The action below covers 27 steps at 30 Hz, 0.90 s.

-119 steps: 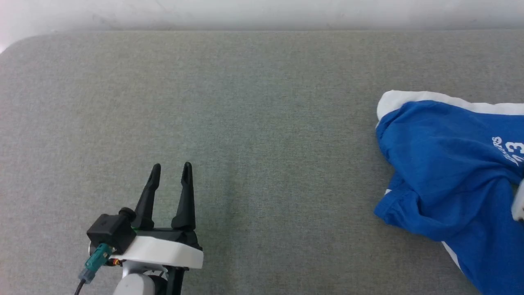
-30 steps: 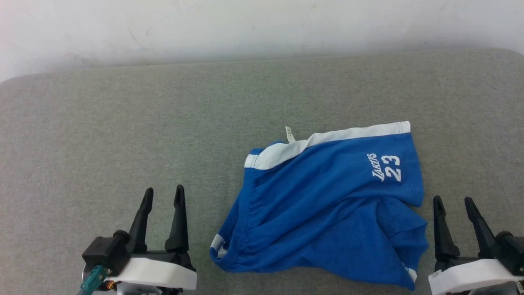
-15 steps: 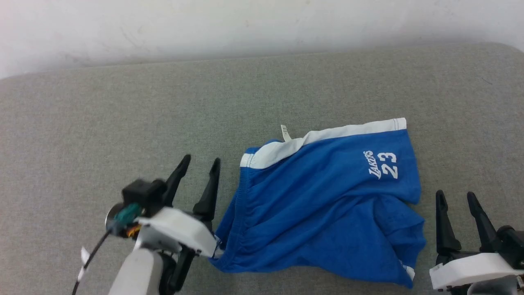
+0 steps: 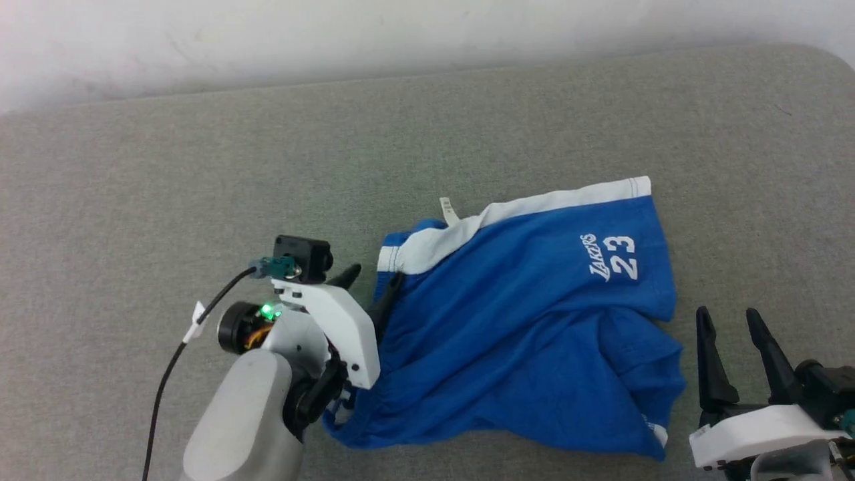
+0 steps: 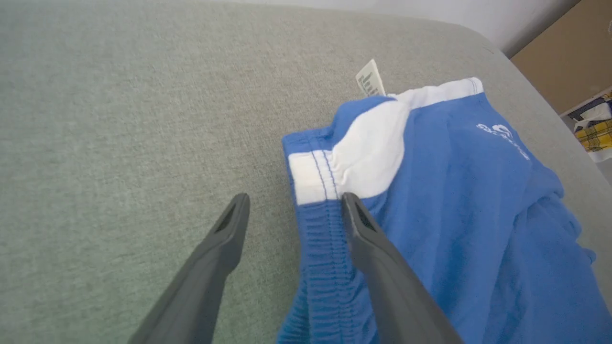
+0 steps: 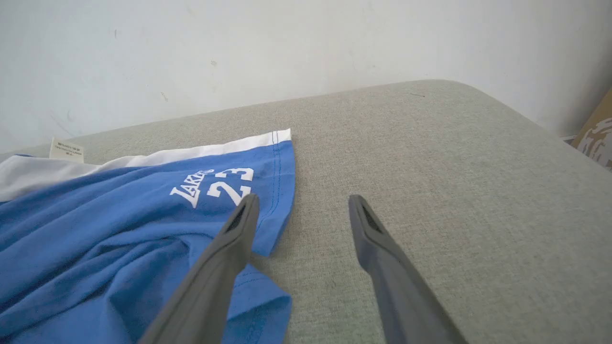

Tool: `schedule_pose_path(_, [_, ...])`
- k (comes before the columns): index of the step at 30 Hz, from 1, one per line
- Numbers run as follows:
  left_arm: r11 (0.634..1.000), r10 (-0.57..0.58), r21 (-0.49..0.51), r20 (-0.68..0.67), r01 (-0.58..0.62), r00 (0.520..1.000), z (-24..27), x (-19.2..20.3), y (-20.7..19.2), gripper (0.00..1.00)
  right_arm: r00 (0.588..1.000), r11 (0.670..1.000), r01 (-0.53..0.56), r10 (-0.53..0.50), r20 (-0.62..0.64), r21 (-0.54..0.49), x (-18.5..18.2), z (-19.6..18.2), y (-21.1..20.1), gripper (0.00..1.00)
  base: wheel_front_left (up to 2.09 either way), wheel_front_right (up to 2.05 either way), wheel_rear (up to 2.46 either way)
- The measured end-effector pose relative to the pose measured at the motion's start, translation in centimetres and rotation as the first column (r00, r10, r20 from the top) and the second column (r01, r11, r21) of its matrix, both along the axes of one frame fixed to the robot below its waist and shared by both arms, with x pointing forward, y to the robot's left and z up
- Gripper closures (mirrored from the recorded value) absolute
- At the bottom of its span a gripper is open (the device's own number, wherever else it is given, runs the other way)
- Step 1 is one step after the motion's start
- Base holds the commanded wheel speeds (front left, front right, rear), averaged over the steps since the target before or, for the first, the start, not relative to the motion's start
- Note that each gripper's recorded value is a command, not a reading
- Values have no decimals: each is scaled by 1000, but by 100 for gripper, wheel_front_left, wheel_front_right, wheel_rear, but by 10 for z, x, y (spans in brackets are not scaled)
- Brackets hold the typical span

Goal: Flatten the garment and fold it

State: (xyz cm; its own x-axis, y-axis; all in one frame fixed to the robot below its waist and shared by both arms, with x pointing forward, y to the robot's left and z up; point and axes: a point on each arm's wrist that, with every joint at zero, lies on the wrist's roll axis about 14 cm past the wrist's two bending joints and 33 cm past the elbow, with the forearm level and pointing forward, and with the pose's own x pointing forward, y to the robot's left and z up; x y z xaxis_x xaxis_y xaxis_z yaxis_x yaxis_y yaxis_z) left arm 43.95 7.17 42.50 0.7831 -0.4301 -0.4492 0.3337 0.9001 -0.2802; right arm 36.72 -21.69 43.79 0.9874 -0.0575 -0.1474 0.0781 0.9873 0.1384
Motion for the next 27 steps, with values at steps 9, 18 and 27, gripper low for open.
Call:
schedule_pose_path(9, [996, 7, -94, -15, -9, 1000, -2, 11, -18, 100, 999, 999, 35, -35, -21, -8, -6, -5, -11, 0, 0, 0, 0])
schedule_pose_path(18, [968, 163, -214, 131, -132, 978, 55, 80, 5, 100, 999, 999, 39, -39, -31, -11, 2, -10, -13, 0, 0, 0, 0])
schedule_pose_path(27, [951, 300, -136, 170, -279, 939, 49, 148, 58, 100, 999, 999, 31, -31, -43, -9, 19, -20, -10, 0, 0, 0, 0])
